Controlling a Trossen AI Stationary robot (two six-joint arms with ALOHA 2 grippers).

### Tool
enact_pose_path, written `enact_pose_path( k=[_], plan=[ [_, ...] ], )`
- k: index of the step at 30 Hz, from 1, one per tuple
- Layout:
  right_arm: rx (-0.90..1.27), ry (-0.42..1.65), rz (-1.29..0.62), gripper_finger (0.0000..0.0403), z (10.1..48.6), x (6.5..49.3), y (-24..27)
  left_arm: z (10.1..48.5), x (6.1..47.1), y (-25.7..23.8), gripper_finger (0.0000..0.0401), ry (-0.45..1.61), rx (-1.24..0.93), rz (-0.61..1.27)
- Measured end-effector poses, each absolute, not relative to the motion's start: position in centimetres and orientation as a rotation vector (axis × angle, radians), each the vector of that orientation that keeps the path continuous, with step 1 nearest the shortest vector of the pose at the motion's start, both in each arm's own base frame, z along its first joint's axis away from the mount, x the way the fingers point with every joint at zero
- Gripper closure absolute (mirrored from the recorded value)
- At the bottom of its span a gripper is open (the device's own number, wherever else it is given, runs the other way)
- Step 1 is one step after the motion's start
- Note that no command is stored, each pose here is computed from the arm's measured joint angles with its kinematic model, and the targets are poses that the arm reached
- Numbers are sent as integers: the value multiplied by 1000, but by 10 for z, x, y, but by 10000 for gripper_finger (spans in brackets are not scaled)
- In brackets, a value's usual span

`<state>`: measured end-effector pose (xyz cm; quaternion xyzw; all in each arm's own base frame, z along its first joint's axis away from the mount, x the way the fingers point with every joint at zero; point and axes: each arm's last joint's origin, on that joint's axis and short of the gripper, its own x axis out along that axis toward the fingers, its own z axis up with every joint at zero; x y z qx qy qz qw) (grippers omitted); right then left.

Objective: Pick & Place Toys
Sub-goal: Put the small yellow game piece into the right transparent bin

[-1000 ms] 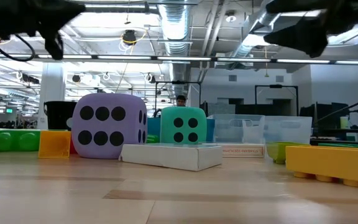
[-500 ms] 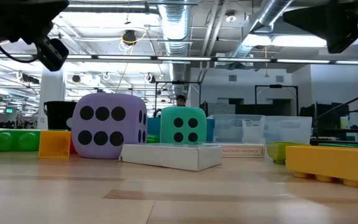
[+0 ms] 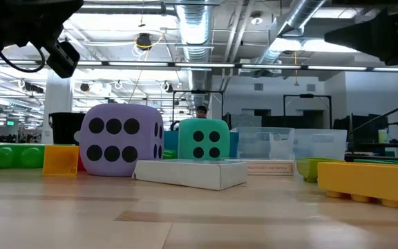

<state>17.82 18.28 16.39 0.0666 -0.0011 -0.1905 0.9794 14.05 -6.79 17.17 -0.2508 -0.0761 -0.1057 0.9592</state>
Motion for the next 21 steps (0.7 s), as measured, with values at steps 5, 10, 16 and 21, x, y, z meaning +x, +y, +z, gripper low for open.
enact_pose_path(
  k=[5,10,16,21],
  plan=[
    [131,-3,-393,69,164,180,182,171,141,-68,401,-151,-510,-214],
    [92,48,-263,69,159,186,181,171,141,-68,401,-151,-510,-213],
    [174,133,35,69,155,205,172,171,141,-68,401,-151,-510,-213],
    [253,188,87,69,150,218,159,171,141,-68,401,-150,-510,-213]
  ],
)
